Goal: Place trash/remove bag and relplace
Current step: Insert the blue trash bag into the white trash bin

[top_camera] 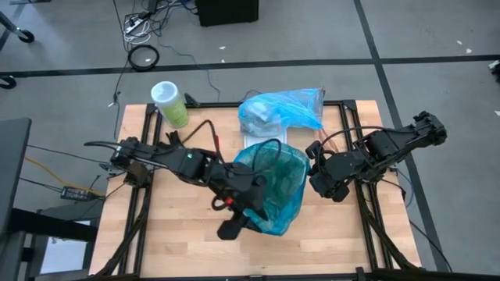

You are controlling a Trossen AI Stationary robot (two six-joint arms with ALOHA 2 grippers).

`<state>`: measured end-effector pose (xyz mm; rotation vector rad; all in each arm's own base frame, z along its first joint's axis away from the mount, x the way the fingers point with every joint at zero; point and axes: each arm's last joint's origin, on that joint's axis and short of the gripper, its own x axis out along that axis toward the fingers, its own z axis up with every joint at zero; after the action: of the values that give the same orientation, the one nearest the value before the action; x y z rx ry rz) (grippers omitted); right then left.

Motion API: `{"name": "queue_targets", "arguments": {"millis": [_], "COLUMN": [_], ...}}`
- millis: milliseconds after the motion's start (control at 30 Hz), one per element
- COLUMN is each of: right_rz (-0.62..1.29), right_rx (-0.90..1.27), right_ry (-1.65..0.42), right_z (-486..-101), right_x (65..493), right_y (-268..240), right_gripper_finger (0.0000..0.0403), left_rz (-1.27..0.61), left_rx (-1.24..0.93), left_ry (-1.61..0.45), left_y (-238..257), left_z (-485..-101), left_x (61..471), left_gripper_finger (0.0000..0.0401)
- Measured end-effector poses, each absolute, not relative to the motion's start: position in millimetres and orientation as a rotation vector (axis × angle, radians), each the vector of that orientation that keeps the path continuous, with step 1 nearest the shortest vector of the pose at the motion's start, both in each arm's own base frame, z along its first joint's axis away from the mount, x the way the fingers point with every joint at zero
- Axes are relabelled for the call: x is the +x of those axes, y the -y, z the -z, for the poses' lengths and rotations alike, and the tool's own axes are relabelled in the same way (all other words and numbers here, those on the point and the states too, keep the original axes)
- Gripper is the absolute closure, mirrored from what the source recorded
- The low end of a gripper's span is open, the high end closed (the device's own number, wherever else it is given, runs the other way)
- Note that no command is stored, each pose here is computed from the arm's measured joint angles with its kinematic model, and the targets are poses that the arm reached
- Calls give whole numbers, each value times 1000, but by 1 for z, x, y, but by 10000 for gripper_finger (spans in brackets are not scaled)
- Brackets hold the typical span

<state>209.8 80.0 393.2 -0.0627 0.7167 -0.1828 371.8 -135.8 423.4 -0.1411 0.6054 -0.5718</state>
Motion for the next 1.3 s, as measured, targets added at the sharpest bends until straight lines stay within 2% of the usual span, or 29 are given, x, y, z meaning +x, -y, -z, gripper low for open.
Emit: {"name": "queue_targets", "arguments": {"millis": [200,400,600,833,933,1100,1300], "right_rz": [184,194,200,141,79,11,17], "right_rx": [-63,-9,38,71,123,213,214], "right_ry": [-721,-717,-710,-728,-740,-692,-611], "right_z": [-392,-391,-391,-390,-393,-414,-434], "right_x": [211,213,211,208,207,199,193], "right_y": [-81,-84,-88,-96,-101,-109,-108], "right_gripper_finger": [403,403,403,399,383,332,281], "left_rz": [454,359,351,355,382,398,360], "left_rx": [-72,27,44,46,32,24,44], "left_ry": [-703,-850,-903,-907,-915,-917,-911], "left_y": [129,133,137,137,138,138,137], "left_z": [-439,-423,-405,-404,-404,-404,-404], "left_x": [349,339,342,342,342,342,342], "left_gripper_finger": [219,219,219,219,219,219,223]}}
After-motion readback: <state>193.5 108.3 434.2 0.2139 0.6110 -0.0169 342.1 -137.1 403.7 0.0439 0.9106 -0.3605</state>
